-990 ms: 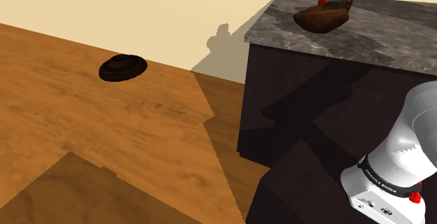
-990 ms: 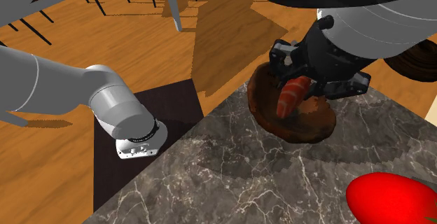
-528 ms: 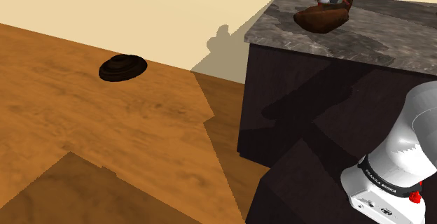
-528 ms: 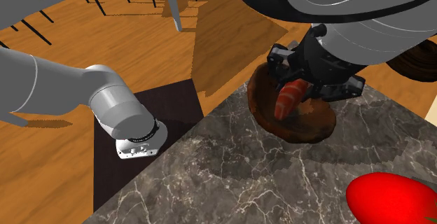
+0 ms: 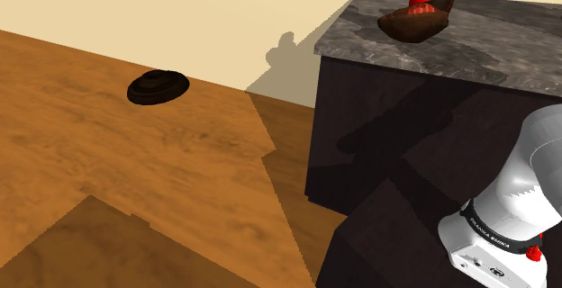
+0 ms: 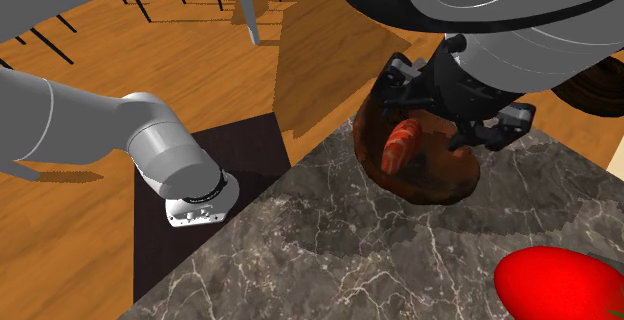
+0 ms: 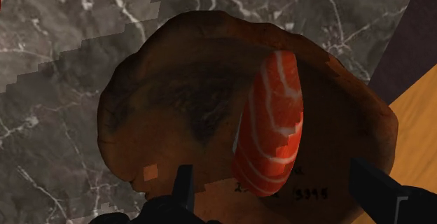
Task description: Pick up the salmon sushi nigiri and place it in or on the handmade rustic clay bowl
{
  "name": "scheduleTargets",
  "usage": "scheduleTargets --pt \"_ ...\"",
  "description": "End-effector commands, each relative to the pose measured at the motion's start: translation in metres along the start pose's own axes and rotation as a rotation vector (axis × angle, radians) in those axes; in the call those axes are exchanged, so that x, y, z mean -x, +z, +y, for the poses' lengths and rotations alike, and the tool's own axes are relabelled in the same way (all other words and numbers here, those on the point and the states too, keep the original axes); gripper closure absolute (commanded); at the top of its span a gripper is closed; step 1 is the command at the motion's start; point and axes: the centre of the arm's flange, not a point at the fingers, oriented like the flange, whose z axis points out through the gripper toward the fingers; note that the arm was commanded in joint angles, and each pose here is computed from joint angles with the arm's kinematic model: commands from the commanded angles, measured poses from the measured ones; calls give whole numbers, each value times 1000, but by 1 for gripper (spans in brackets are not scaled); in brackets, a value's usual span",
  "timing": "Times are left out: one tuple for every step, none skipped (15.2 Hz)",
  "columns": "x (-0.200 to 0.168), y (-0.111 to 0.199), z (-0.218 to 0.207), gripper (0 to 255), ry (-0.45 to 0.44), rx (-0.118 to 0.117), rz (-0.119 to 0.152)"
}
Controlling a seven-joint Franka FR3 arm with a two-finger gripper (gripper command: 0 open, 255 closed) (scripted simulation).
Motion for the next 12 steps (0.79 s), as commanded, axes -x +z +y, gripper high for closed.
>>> scheduleTargets --pt "0 -13 0 0 0 0 0" --pt "0 -26 0 0 0 0 0" --pt "0 -40 0 0 0 0 0" --pt "0 -50 0 0 0 0 0" --pt "0 -50 0 0 0 0 0" --pt "0 -50 0 0 0 0 0" --pt "0 -50 0 0 0 0 0" --pt "0 -50 0 0 0 0 0" --pt "0 -50 0 0 0 0 0" --pt "0 -50 0 0 0 0 0" --pt "0 -50 0 0 0 0 0" --pt "0 -50 0 0 0 0 0"
